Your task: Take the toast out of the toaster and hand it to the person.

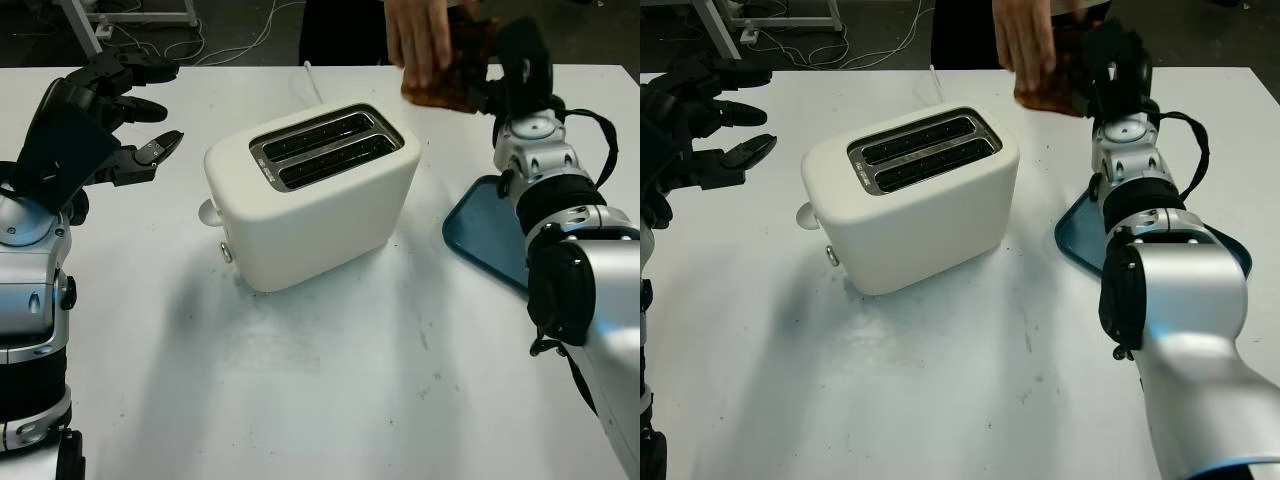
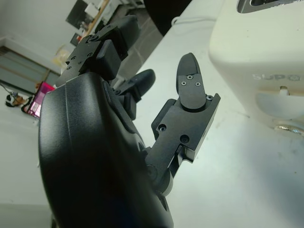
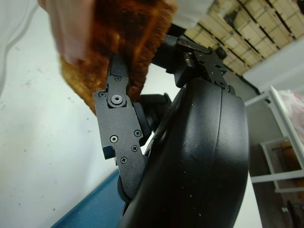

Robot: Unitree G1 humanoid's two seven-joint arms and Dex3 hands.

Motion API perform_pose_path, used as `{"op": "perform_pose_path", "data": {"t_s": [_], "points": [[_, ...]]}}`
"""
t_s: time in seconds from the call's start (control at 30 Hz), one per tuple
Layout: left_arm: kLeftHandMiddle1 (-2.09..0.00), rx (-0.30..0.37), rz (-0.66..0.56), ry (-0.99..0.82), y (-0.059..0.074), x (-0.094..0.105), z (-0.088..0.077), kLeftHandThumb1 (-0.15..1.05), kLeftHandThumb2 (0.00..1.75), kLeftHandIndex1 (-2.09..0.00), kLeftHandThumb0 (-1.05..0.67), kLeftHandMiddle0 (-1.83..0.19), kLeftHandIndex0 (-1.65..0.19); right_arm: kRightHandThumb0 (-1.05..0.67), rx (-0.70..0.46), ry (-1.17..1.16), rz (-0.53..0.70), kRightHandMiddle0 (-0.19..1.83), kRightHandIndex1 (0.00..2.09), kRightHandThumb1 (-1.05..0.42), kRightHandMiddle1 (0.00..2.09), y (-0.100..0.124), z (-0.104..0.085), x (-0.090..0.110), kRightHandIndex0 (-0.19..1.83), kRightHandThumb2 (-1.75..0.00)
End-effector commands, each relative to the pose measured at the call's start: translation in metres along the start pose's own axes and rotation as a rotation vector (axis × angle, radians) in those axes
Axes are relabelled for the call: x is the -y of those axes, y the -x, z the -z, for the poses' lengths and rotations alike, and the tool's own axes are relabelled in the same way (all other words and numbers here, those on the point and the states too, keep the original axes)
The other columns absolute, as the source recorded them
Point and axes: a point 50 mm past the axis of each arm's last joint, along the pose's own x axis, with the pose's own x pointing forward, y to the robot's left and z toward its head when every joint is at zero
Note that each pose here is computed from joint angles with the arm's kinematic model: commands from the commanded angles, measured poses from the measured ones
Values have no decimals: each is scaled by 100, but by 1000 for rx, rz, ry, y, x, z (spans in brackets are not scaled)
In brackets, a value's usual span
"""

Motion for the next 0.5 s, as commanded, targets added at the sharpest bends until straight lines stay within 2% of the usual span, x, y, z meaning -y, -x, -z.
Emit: {"op": "perform_pose_path", "data": {"t_s": [0.0,0.1,0.23,0.27,0.3,0.33,0.4,0.47], "points": [[-103,26,10,5,-1,0,-3,60,65,-62,-8,-21,-34,-12,-16,0,-17,26,175,-92,174,2,8,-5,64,-38],[-105,27,13,9,-1,0,-2,59,67,-63,-10,-21,-34,-9,-10,33,-45,12,175,-92,174,3,13,-8,60,-38],[-106,28,14,-1,0,0,-2,58,68,-64,-10,-20,-33,-9,-29,12,-60,6,175,-92,172,4,16,-12,55,-37],[-107,29,14,0,0,0,-1,58,69,-64,-10,-20,-33,-9,-36,3,-61,5,175,-92,164,5,17,-13,52,-37],[-107,27,12,2,0,0,-1,58,69,-65,-10,-19,-33,-9,-40,-2,-60,11,175,-92,140,5,17,-14,49,-36],[-107,26,10,4,0,0,-1,57,69,-65,-10,-19,-33,-9,-44,-4,-58,15,175,-92,128,5,18,-14,47,-35],[-107,27,9,-4,0,-1,-1,57,70,-65,-10,-19,-33,-9,-49,1,-56,9,175,-92,150,5,18,-14,46,-34],[-107,28,9,-5,0,-1,-1,57,70,-66,-10,-20,-33,-12,-50,20,-51,10,175,-92,144,5,18,-14,42,-35]]}}
